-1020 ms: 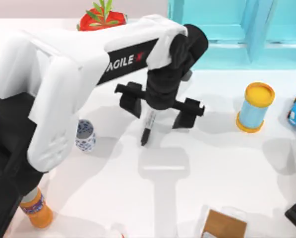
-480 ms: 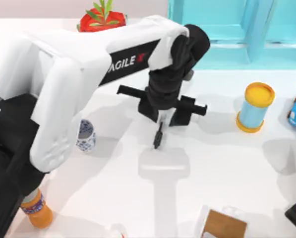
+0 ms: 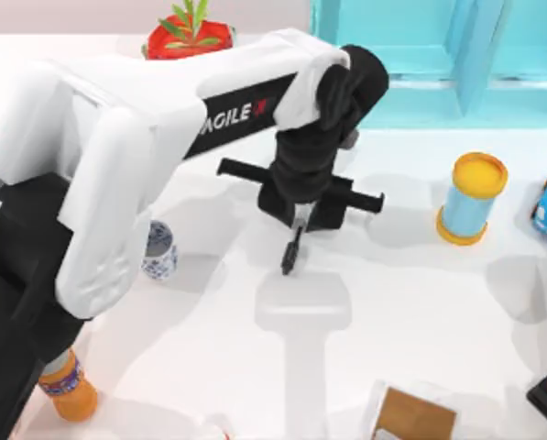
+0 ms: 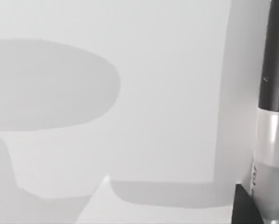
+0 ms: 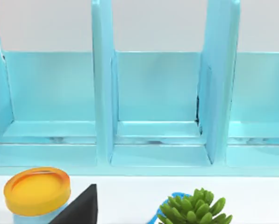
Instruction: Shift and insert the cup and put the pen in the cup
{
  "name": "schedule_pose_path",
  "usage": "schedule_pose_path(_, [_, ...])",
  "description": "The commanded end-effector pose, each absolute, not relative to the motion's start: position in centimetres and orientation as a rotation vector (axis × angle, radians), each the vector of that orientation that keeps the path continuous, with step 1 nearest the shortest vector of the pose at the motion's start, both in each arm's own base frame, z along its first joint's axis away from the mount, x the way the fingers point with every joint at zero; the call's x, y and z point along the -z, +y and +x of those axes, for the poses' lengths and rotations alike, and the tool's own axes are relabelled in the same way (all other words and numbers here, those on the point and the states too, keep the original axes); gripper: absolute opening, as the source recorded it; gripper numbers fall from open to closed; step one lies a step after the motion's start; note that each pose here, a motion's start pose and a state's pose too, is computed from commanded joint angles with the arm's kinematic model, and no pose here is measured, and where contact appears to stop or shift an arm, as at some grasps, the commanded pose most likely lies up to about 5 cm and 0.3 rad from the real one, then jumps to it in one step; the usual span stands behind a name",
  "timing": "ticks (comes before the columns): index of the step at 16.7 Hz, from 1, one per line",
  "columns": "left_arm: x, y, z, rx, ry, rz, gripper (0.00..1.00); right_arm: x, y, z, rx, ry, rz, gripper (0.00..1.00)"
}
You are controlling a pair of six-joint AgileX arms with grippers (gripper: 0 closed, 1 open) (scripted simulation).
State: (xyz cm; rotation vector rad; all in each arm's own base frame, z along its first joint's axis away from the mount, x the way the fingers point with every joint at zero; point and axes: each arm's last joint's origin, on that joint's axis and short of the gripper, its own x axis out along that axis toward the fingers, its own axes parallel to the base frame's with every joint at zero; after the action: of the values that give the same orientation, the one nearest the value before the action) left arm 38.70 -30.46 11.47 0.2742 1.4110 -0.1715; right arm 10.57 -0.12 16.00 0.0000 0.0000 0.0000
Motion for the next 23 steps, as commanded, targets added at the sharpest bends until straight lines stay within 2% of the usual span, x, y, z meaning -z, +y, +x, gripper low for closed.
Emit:
schedule_pose_path(3, [-12.8,-30.8,36.6,0.162,1.435,0.288,0.00,-16.0,-0.1,10.6,0.000,0.000,0.000,1.00])
schedule_pose_path(7, [-18.9,-30.5,33.0,0.181,1.387,0.252,0.00,-16.0,-0.1,10.6,0.000,0.000,0.000,1.00])
schedule_pose_path(9, [-20.8,-30.2,30.9,0.182,1.386,0.251,0.00,-16.0,-0.1,10.6,0.000,0.000,0.000,1.00])
schedule_pose_path(12, [-21.4,-30.2,28.8,0.171,1.409,0.273,0.00,-16.0,-0.1,10.6,0.000,0.000,0.000,1.00])
schedule_pose_path(17, [-21.4,-30.1,29.1,0.173,1.403,0.268,0.00,-16.0,-0.1,10.6,0.000,0.000,0.000,1.00])
schedule_pose_path(23, [-21.0,-28.8,29.0,0.231,1.236,0.240,0.00,-16.0,-0.1,10.6,0.000,0.000,0.000,1.00])
